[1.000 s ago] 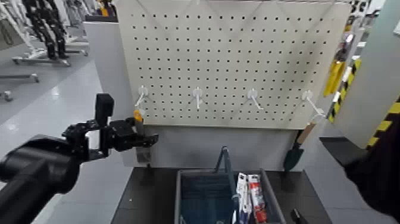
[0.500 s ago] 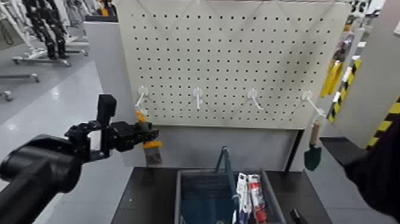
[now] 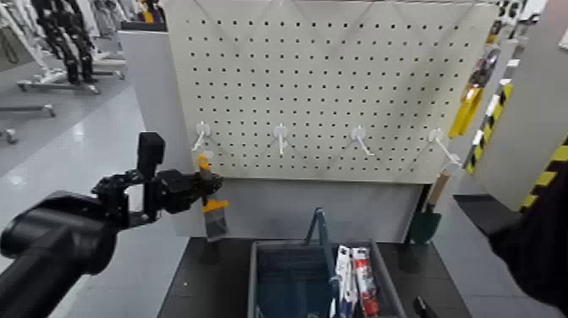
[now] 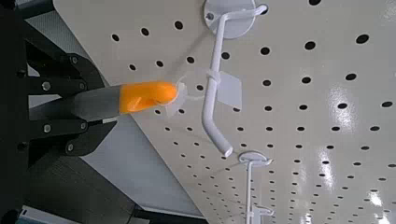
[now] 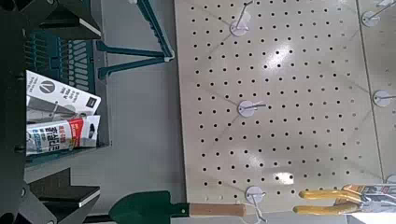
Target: Put the yellow paint brush into the crate.
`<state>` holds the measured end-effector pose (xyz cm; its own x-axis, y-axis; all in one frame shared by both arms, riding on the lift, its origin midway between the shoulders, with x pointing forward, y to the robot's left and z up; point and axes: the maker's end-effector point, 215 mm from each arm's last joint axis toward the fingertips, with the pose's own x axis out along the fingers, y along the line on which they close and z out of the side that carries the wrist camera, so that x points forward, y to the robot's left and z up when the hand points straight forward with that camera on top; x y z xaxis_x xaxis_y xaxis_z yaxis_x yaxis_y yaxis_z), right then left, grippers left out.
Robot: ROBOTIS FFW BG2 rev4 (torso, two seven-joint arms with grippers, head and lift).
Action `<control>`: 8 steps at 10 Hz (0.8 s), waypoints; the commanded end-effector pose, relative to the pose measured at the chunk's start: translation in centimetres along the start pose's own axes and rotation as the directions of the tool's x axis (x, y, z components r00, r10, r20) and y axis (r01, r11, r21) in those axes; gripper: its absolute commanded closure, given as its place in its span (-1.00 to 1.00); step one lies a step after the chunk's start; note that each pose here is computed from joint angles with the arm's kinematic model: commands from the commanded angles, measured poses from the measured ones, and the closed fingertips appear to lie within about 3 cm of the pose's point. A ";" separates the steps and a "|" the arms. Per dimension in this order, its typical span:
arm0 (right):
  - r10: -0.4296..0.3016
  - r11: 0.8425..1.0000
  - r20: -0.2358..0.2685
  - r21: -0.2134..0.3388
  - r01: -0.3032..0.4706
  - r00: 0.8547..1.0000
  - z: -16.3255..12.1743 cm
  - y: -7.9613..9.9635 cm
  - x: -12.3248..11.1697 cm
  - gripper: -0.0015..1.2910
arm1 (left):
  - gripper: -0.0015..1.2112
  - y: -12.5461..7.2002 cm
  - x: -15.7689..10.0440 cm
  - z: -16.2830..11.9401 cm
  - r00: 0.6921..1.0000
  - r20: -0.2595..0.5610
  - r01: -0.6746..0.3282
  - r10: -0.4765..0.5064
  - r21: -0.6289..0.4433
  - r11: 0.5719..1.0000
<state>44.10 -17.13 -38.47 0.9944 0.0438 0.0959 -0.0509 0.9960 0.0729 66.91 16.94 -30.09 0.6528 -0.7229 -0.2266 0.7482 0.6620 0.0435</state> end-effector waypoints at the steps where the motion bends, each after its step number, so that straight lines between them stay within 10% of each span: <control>1: -0.003 1.000 -0.002 -0.001 0.003 1.000 0.0 -0.2 -0.1 -0.80 | 0.97 -0.8 -0.2 0.3 1.000 0.023 0.004 -0.004 -0.007 1.000; 8: -0.006 1.000 -0.003 -0.002 0.006 1.000 -0.1 -0.4 0.0 -0.80 | 0.97 -4.5 -3.7 4.3 0.987 0.143 -0.067 0.073 -0.051 0.996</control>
<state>44.05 -17.51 -38.62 0.9951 0.0382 0.0913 -0.0448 0.9964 0.0713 62.20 16.12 -25.58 0.7190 -0.6893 -0.0889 0.6929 0.7208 0.0159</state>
